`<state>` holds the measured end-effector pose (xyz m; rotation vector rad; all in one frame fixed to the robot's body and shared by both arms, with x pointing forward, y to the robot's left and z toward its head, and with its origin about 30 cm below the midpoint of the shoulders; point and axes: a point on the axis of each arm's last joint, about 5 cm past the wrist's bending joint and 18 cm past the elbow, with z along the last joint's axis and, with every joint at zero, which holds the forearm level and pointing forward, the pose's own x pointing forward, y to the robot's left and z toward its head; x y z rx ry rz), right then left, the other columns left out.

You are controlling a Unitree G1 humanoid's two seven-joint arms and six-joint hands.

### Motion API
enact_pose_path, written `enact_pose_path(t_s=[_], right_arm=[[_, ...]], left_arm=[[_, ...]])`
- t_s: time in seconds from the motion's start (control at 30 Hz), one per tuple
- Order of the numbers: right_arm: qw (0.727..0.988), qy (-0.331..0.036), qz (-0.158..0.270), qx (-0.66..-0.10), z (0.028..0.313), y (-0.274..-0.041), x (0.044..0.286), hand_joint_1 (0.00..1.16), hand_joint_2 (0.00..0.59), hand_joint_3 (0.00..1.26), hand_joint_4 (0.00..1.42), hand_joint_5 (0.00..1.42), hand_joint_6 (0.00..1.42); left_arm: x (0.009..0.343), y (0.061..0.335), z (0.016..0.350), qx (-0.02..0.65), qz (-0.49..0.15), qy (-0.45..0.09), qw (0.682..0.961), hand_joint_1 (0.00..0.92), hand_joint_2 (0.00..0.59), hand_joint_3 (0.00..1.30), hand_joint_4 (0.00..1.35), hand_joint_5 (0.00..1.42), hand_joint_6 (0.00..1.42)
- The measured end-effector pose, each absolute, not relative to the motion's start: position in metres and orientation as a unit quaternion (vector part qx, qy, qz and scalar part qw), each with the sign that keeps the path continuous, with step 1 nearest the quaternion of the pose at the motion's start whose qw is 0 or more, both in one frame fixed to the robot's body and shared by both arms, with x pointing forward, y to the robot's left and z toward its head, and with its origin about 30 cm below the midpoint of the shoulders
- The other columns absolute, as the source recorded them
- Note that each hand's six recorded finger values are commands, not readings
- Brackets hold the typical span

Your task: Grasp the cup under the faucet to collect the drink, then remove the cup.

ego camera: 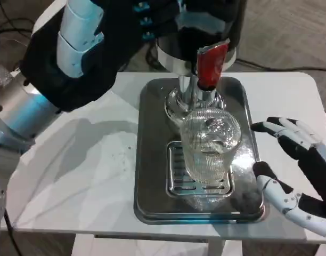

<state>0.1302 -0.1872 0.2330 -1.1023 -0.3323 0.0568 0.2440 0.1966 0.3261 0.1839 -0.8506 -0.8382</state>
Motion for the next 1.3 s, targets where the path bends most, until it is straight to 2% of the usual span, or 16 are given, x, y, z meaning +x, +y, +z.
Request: enact_pose_path(t_s=[0.3,0.73,0.87,1.03,1.3], right_arm=[[0.839,-0.158,0.026,-0.521,0.233,-0.187,0.131,0.23,0.492,0.17,0.07,0.04,0.25],[0.839,-0.159,0.023,-0.52,0.234,-0.187,0.132,0.19,0.494,0.18,0.08,0.04,0.25],[0.839,-0.158,0.023,-0.52,0.234,-0.188,0.132,0.18,0.495,0.18,0.08,0.04,0.23],[0.839,-0.158,0.02,-0.52,0.234,-0.188,0.132,0.17,0.494,0.18,0.08,0.04,0.23],[0.839,-0.155,0.016,-0.521,0.235,-0.19,0.131,0.16,0.495,0.18,0.09,0.05,0.23]], left_arm=[[0.246,0.191,0.323,0.09,-0.382,-0.424,0.816,0.0,0.099,0.34,0.3,0.37,0.39],[0.253,0.178,0.312,0.115,-0.402,-0.413,0.809,0.0,0.094,0.39,0.35,0.35,0.36],[0.255,0.174,0.305,0.121,-0.407,-0.406,0.809,0.0,0.096,0.38,0.32,0.3,0.33],[0.256,0.171,0.3,0.13,-0.401,-0.419,0.804,0.0,0.107,0.33,0.23,0.23,0.29],[0.255,0.168,0.296,0.127,-0.392,-0.447,0.794,0.0,0.112,0.3,0.2,0.22,0.27]])
